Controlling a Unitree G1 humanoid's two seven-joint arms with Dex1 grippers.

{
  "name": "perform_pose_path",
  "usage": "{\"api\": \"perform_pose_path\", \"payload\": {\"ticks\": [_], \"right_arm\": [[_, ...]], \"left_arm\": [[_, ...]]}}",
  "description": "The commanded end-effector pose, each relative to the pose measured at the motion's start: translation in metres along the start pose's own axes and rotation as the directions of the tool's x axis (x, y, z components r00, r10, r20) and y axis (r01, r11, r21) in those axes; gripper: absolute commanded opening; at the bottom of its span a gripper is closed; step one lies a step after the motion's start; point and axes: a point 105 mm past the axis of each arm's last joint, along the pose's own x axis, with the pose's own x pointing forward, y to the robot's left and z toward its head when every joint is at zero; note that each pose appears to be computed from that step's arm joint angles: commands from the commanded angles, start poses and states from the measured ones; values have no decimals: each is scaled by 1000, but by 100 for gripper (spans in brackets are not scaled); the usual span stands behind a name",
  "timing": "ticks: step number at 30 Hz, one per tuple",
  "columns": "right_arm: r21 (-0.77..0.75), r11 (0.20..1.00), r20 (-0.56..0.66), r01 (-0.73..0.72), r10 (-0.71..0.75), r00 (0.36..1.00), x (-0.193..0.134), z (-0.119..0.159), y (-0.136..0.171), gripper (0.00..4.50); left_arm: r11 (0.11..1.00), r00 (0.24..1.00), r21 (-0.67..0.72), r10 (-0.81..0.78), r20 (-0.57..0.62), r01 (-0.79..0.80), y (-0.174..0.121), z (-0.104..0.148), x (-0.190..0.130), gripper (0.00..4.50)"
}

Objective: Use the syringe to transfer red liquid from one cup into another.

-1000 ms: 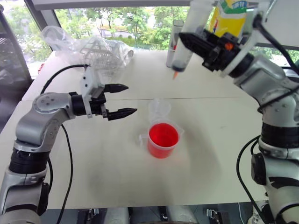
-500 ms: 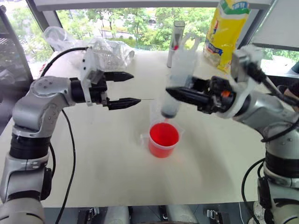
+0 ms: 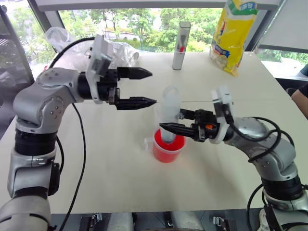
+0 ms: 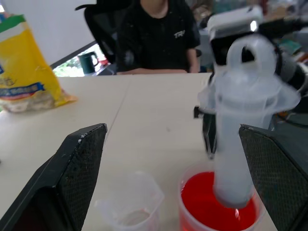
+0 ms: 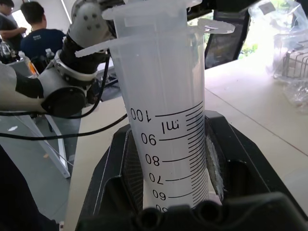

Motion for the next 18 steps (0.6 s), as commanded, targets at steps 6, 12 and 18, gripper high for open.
{"api": "perform_pose_path", "payload": {"ticks": [6,12,18], "right_arm": [[-66,998,13,-10,11,1000,2,2,2,138],[-66,998,5,-12,12,1000,3,0,2,138],[-69,998,-5,-7,6,1000,2,-2,0,138]], "left_arm": [[996,995,28,-88,47,87,-14,17,17,450],[994,991,12,-114,68,113,-18,21,21,450],[989,987,-23,-142,79,144,-25,21,26,425]]}}
